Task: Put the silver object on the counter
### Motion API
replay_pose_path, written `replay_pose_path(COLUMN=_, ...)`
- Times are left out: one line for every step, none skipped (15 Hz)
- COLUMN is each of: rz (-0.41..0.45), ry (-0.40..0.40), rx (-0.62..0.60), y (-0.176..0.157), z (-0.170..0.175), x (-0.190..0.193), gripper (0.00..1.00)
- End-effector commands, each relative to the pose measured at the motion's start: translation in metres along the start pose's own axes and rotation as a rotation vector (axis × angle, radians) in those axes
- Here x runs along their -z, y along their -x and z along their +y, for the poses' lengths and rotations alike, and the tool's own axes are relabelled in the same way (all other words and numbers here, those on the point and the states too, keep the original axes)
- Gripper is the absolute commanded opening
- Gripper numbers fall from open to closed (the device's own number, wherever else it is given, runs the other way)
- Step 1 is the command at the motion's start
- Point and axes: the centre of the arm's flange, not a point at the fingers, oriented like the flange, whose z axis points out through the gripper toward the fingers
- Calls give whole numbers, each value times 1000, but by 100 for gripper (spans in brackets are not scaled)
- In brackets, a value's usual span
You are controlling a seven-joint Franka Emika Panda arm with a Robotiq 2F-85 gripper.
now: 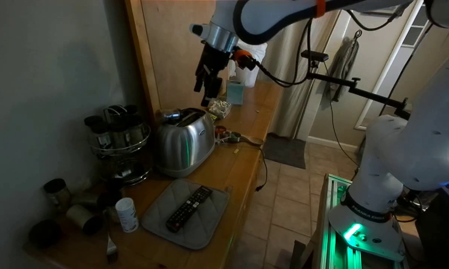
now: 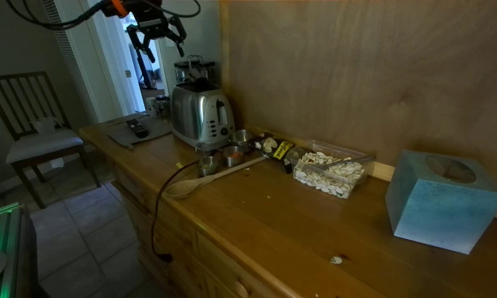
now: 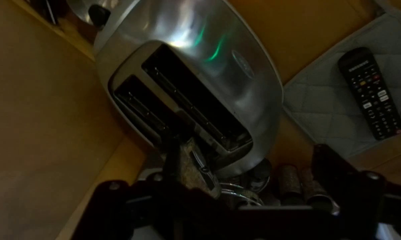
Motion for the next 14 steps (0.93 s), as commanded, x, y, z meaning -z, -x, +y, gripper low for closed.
replay_pose_path(rz=61, ry=-92, rx=165, y=-18, z=32, x=-12, gripper=100)
replay_pose_path(rz=37, ry=-36, rx=84, y=-6, z=11, x=-5, gripper=100)
replay_pose_path(rz=38, ry=-41, rx=94, y=-6, z=14, x=-9, gripper=100)
replay_pose_path(rz=33, ry=-42, rx=92, y=-6, z=14, x=-11, gripper=100)
replay_pose_path(rz=32, ry=-41, rx=92, y=-6, z=13, x=-11, gripper=100)
replay_pose_path(rz=34, ry=-40, rx=92, y=-7, z=12, x=-10, gripper=100)
replay_pose_path(rz=35, ry=-39, rx=93, y=-7, z=12, x=-9, gripper=100)
replay_pose_path(rz=35, ry=-39, rx=93, y=-8, z=12, x=-9, gripper=100)
replay_pose_path(rz=35, ry=-39, rx=93, y=-8, z=12, x=-9, gripper=100)
replay_pose_path(rz=35, ry=-39, rx=93, y=-8, z=12, x=-9, gripper=100)
replay_pose_path(rz=34, ry=-39, rx=93, y=-8, z=12, x=-9, gripper=100)
replay_pose_path(rz=35, ry=-39, rx=93, y=-8, z=12, x=-9, gripper=100)
replay_pose_path(rz=35, ry=-39, rx=93, y=-8, z=12, x=-9, gripper=100)
replay_pose_path(rz=24, ry=-44, rx=122, y=-12, z=11, x=-11, gripper=100)
